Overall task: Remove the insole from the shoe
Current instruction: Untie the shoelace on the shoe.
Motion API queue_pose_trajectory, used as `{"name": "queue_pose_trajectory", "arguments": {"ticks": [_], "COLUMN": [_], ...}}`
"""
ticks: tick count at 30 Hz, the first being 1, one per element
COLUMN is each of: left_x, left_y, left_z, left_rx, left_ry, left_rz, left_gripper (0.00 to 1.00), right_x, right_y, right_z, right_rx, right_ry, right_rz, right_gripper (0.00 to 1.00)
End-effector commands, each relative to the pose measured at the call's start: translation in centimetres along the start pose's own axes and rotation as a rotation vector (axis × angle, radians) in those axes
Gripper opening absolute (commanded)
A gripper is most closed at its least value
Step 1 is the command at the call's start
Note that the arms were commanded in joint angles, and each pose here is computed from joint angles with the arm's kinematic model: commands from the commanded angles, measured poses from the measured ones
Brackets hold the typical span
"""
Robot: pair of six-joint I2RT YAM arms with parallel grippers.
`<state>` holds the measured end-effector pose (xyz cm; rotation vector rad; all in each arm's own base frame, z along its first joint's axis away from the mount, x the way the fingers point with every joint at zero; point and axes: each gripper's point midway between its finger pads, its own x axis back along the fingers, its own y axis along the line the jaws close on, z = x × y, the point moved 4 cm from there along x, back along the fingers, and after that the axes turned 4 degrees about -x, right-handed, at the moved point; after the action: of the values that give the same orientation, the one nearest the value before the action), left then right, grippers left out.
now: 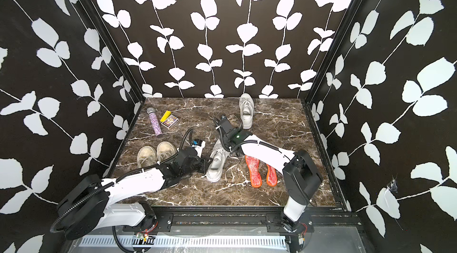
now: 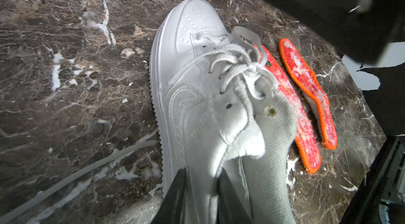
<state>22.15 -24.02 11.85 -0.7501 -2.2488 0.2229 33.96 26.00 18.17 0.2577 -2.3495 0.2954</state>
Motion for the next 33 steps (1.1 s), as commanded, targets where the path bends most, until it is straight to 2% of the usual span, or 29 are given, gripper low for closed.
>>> {"name": "queue_pose_trajectory", "arguments": {"ticks": [1, 4, 7, 10, 14, 22, 29, 33], "left_x": [0.2, 0.3, 0.2, 0.0, -0.1, -0.1, -0.2, -0.2], "left_y": [0.3, 0.3, 0.2, 0.1, 0.0, 0.1, 0.2, 0.2], "left_z": [0.4, 0.3, 0.2, 0.1, 0.0, 0.2, 0.3, 0.2], "left_rx": [-0.01, -0.015, -0.018, -0.019, -0.018, -0.015, -0.012, -0.011], "left_ry": [0.013, 0.012, 0.01, 0.01, 0.01, 0.02, 0.023, 0.025], "left_rz": [-0.015, -0.018, -0.016, -0.012, -0.007, -0.013, -0.019, -0.016], "left_gripper": [0.26, 0.26, 0.26, 0.26, 0.26, 0.23, 0.16, 0.12], "right_x": [0.0, 1.5, 2.2, 2.3, 2.1, 0.6, 1.6, 2.1], "right_y": [-0.5, 0.6, 1.9, 3.3, 4.1, 3.5, 1.0, 0.2], "right_z": [-0.5, -0.3, 0.6, 1.7, 2.6, 3.7, 2.5, 2.1], "right_rx": [-0.041, -0.018, 0.007, 0.065, 0.09, 0.106, 0.088, 0.075], "right_ry": [-0.001, -0.02, 0.018, 0.073, 0.11, 0.178, 0.112, 0.095], "right_rz": [-0.002, -0.138, -0.239, -0.265, -0.269, -0.177, -0.037, -0.009], "right_gripper": [0.67, 0.67, 0.67, 0.66, 0.56, 0.37, 0.16, 0.1]}}
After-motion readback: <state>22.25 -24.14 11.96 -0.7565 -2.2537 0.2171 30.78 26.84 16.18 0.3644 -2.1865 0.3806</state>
